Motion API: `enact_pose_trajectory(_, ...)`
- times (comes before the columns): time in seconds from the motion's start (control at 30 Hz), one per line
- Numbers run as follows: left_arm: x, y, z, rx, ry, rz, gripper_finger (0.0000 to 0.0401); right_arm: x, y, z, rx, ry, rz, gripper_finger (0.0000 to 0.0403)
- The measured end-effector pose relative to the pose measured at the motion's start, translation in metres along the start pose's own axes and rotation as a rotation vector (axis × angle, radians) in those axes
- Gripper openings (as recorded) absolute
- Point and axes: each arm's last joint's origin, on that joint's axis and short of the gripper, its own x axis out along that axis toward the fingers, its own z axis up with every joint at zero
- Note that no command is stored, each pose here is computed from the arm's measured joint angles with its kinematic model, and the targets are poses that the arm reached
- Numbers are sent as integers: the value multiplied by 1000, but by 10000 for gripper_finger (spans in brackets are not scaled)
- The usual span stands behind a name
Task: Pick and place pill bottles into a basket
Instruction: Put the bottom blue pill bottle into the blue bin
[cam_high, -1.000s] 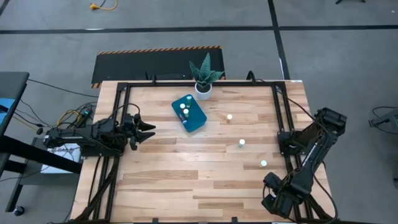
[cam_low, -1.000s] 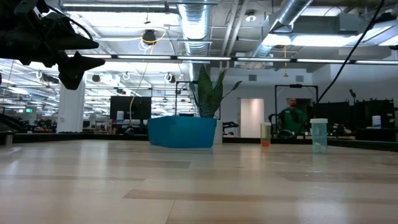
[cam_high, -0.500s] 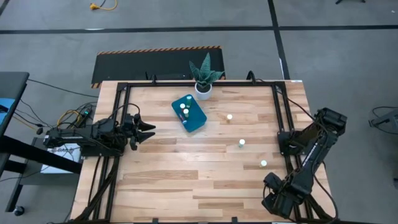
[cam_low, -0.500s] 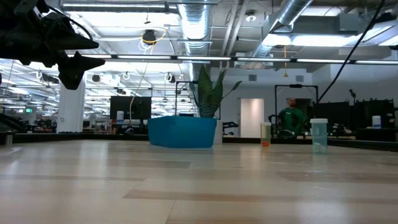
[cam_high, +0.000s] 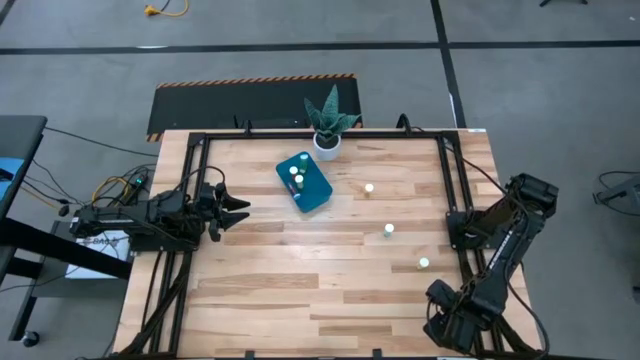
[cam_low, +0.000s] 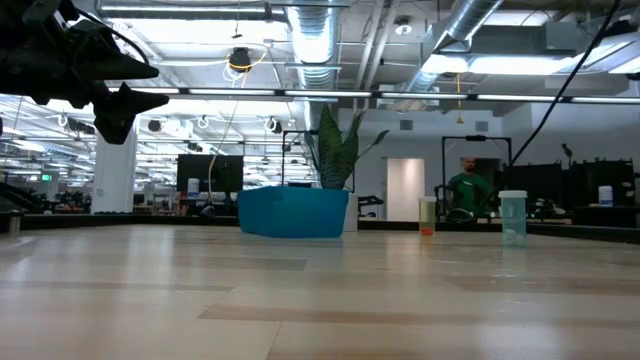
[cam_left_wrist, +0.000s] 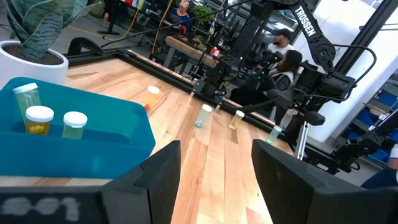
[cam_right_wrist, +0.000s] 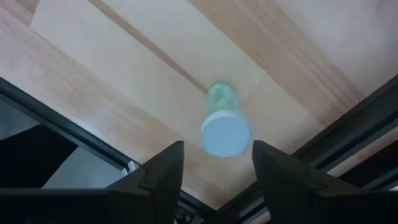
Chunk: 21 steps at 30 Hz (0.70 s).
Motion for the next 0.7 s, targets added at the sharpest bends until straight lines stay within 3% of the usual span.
enact_pose_trajectory(0.2,0,0,0,0,0,0,186,10,-2,3,-1,12,23,241)
enact_pose_trajectory(0.37,0,0,0,0,0,0,186,23,-2,5,3,45,78,254)
enact_pose_trajectory(0.53,0,0,0,0,0,0,186,24,-4,9,12,26,57,237)
enact_pose_trajectory(0.7,0,0,0,0,0,0,186,24,-5,9,11,20,51,186)
